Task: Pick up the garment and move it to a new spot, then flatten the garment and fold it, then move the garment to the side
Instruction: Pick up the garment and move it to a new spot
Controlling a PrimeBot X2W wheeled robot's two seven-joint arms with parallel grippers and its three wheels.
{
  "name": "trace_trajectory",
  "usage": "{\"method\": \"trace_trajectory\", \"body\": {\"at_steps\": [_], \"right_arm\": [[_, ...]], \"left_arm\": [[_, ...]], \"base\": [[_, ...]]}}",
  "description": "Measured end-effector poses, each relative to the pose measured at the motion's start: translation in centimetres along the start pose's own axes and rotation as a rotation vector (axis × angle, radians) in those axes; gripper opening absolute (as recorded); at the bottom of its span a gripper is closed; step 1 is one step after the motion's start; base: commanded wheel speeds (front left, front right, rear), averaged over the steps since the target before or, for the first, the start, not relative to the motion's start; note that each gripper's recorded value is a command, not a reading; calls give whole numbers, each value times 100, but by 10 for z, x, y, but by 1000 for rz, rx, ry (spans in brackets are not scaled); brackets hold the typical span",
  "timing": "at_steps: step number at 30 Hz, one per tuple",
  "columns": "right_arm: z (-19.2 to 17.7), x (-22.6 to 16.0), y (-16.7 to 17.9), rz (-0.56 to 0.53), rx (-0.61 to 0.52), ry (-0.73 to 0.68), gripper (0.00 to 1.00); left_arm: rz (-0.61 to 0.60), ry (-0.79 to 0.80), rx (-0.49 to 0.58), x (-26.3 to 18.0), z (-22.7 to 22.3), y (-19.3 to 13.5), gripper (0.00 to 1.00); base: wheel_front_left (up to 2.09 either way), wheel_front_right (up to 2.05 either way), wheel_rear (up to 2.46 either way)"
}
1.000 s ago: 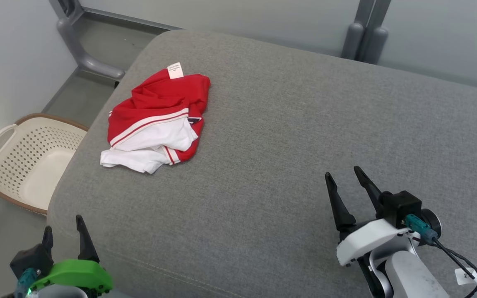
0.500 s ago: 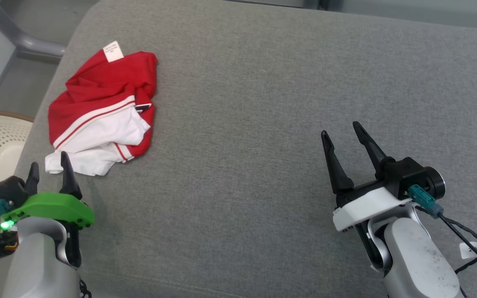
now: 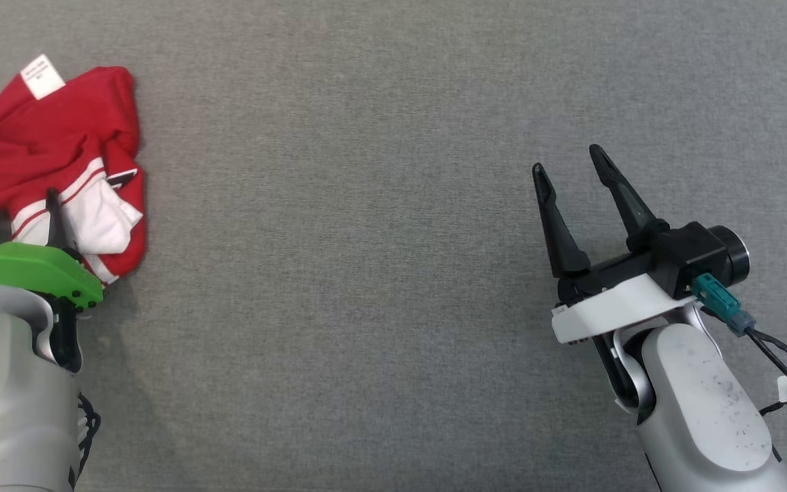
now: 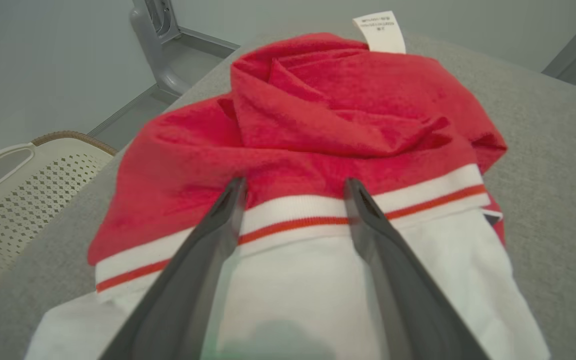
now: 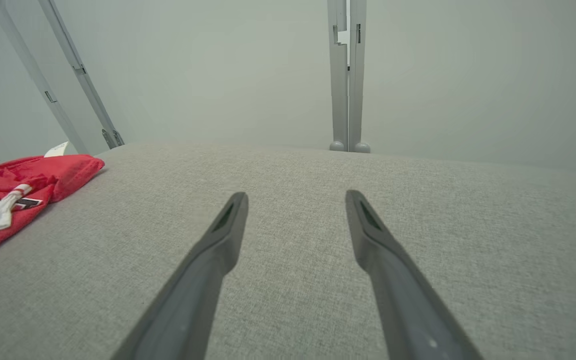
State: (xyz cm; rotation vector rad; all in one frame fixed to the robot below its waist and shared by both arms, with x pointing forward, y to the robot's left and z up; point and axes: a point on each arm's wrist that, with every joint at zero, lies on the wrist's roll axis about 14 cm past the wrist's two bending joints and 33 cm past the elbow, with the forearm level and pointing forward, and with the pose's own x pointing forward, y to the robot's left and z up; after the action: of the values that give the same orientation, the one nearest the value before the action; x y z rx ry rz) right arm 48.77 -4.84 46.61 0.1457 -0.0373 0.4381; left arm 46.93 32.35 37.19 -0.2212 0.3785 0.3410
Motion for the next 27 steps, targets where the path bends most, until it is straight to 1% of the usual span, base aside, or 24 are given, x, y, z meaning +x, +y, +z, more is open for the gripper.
{"method": "trace_trajectory", "body": {"at_steps": [4, 6, 7, 8, 12, 18, 25, 27], "right_arm": [[-4, -4, -14, -33, -8, 9, 100], [-4, -5, -22, -52, -12, 9, 100], [-5, -7, -26, -64, -11, 12, 100], [-6, -8, -29, -73, -12, 14, 100], [-7, -13, -41, -106, -17, 22, 100], [3, -17, -44, -128, -16, 6, 100], [15, -26, -38, -139, -5, -11, 100], [20, -29, -38, -144, 0, -19, 100]], "left_arm": [[8, 81, 2, 11, -21, -1, 100], [2, 102, -3, 17, -28, -8, 99], [1, 114, -3, 20, -32, -10, 47], [1, 122, -2, 22, -34, -11, 0], [-7, 130, 7, 27, -39, -16, 0], [-37, 104, 19, 21, -31, -26, 0], [-149, 53, 24, 3, -19, -65, 0], [-202, 38, 29, -4, -16, -83, 0]], "base": [[0, 0, 0], [0, 0, 0], [0, 0, 0], [0, 0, 0], [0, 0, 0], [0, 0, 0], [0, 0, 0], [0, 0, 0]]}}
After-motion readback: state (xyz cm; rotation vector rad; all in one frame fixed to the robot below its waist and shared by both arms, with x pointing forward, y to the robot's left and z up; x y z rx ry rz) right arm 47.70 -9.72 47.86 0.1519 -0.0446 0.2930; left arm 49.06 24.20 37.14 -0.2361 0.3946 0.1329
